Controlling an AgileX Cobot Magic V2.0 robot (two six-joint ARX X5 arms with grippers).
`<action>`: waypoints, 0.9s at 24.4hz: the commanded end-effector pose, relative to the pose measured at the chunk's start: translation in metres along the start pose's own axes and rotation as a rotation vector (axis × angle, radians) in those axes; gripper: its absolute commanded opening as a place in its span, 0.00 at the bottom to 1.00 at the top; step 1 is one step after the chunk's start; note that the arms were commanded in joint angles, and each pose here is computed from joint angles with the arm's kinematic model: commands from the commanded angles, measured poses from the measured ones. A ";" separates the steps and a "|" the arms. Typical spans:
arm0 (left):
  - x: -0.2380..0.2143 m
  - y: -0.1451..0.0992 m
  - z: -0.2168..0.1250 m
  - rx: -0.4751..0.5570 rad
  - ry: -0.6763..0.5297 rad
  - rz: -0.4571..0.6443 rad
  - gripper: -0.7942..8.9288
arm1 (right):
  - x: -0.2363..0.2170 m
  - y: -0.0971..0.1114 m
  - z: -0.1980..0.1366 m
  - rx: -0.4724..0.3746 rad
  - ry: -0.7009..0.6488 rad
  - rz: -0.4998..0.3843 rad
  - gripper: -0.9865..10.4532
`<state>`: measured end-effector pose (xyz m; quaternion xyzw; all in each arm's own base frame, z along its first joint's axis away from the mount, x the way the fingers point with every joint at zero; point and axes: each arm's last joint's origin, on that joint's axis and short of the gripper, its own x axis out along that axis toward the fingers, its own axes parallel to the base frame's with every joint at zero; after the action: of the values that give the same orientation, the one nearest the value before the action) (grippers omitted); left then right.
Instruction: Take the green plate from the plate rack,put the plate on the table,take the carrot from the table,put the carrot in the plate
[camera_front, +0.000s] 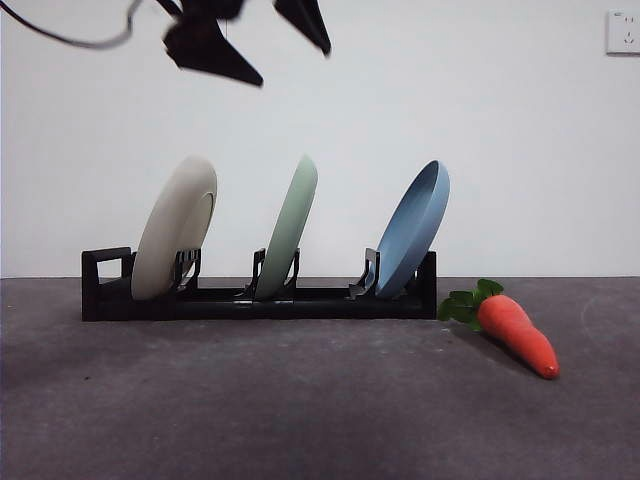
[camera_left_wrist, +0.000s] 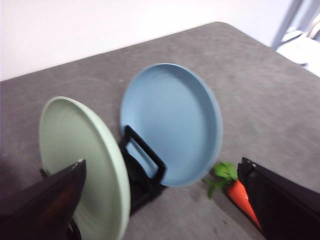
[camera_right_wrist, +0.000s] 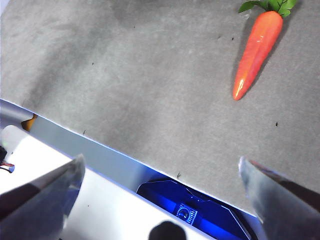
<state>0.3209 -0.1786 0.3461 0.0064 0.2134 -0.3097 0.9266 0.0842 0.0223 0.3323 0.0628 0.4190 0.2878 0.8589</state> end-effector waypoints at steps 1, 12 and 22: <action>0.027 0.005 -0.013 0.008 0.026 0.021 0.66 | 0.000 0.000 0.001 0.008 -0.005 0.002 0.58; 0.076 0.017 -0.045 0.000 0.097 0.091 0.66 | 0.000 0.000 0.001 0.008 -0.005 0.001 0.58; 0.085 0.025 -0.050 -0.011 0.091 0.086 0.27 | 0.000 0.000 0.001 0.018 -0.005 0.001 0.58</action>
<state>0.3742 -0.2000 0.2676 0.0213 0.2547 -0.2672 0.9291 0.0842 0.0223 0.3323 0.0698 0.4213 0.2843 0.8584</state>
